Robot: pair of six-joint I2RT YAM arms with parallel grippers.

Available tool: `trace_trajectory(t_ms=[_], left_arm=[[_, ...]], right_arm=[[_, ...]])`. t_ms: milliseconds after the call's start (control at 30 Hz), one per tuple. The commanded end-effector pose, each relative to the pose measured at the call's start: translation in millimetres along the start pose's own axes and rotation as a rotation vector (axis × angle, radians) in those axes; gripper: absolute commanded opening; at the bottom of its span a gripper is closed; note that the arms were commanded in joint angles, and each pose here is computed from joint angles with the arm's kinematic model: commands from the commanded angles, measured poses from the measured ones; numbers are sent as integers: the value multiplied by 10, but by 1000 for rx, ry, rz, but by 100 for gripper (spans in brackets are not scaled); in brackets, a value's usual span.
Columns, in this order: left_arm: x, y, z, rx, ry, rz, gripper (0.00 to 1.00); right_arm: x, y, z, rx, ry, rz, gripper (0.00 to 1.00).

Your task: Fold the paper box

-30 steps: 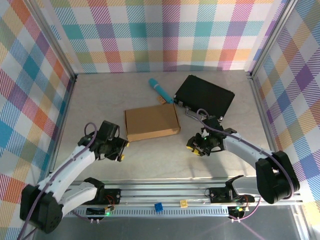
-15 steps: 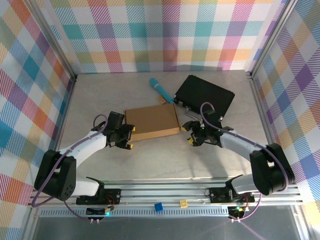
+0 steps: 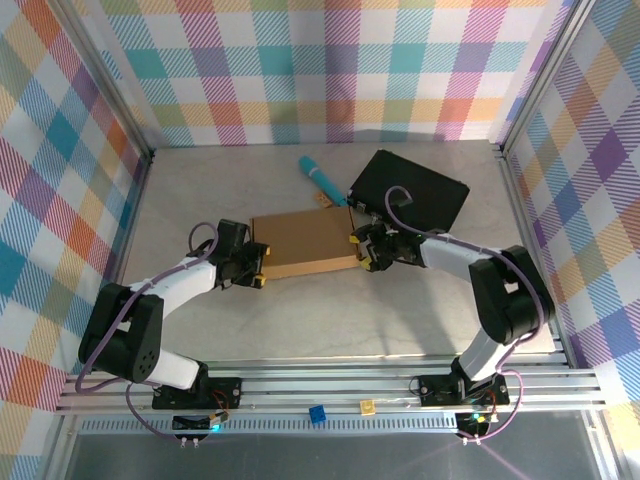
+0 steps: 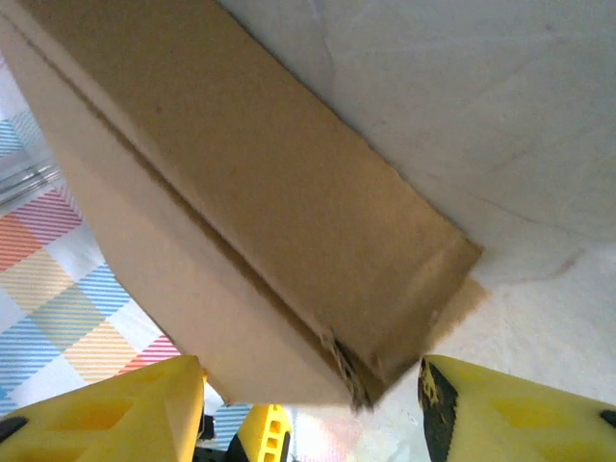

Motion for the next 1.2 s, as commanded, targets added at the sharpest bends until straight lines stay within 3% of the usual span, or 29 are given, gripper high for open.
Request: trace_trajectory(t_ms=[0, 167, 333, 567, 733, 967, 1167], left_arm=[[-9, 159, 215, -23, 74, -45, 62], [142, 242, 198, -93, 99, -58, 63], [164, 362, 119, -134, 89, -58, 60], [11, 299, 62, -181, 82, 17, 57], [148, 250, -44, -224, 47, 18, 55], [447, 136, -74, -236, 62, 42, 70], [437, 204, -63, -190, 56, 46, 72]], right_arm=[[-68, 24, 10, -12, -29, 29, 57], [-112, 47, -92, -22, -140, 48, 50], [-154, 58, -126, -36, -159, 56, 46], [-206, 85, -55, -28, -142, 68, 47], [-106, 71, 40, 9, -124, 55, 52], [71, -135, 122, 16, -97, 59, 60], [13, -288, 251, -5, -64, 86, 63]])
Point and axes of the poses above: each hand's point on the last joint's axis, 136 mm out from that joint toward the fingers, its own x axis back along the fingers, its own z axis along the line the jaws close on, y = z × x, the point moved 2 cm from there along x, back along the fingers, and after that the axes turned 11 degrees about x, right-handed, at the moved point
